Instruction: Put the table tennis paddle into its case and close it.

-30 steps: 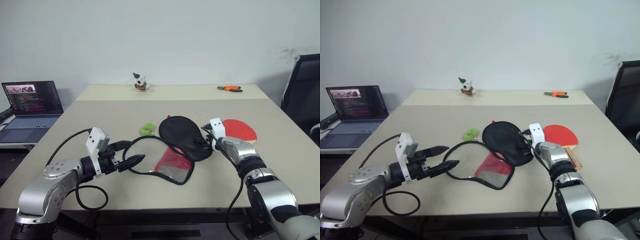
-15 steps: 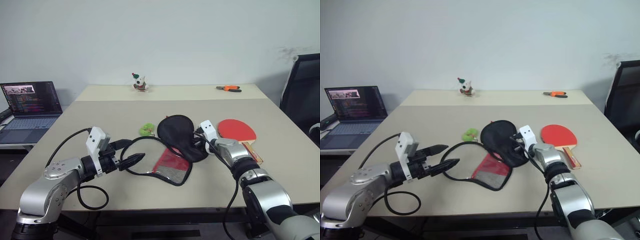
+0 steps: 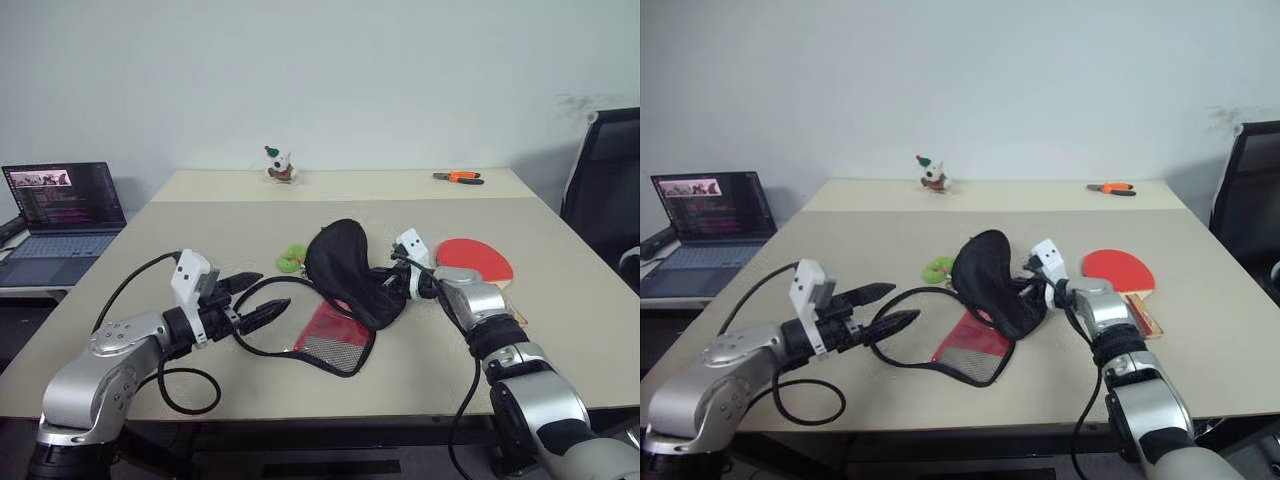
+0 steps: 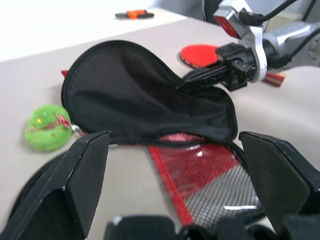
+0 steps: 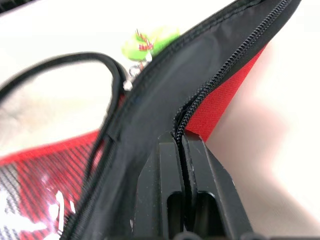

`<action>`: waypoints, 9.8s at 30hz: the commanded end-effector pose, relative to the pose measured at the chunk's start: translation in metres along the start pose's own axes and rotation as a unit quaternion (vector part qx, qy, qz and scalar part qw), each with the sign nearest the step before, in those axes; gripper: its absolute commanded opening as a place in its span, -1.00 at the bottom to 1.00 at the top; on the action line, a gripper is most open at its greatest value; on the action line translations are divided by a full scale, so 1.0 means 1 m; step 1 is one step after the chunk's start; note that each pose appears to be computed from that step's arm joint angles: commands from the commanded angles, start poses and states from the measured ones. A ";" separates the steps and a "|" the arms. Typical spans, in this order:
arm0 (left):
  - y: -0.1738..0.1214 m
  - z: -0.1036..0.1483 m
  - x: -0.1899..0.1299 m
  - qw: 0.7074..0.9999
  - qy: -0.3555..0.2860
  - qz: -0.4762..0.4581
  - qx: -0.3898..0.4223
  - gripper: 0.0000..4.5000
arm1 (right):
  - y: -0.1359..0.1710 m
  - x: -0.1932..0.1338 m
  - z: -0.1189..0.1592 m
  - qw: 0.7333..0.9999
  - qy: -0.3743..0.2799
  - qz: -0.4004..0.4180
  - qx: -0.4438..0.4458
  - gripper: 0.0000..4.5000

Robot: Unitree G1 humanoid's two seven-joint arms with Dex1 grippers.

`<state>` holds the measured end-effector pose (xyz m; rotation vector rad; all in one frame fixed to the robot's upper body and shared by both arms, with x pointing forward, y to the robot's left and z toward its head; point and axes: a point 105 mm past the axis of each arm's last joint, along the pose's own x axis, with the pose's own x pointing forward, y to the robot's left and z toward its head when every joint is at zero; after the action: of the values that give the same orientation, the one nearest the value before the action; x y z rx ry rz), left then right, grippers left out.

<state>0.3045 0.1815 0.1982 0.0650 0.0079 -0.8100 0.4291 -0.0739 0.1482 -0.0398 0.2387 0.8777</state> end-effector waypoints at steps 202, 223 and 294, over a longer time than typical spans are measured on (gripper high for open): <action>0.080 -0.034 0.006 0.979 0.169 0.041 0.102 -0.61 | 0.063 -0.106 0.083 0.993 -0.020 0.031 -0.111 1.00; 0.118 -0.080 0.078 0.960 0.218 0.145 0.102 -0.98 | 0.044 -0.115 0.080 0.991 -0.012 0.005 -0.130 1.00; 0.041 0.055 0.066 0.995 -0.026 -0.086 0.043 -0.98 | -0.069 -0.035 -0.028 0.964 0.068 -0.214 0.140 1.00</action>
<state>0.3835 0.1601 0.2377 0.0918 -0.0133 -0.9768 0.4556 -0.1582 0.1259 0.1059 0.4539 0.3677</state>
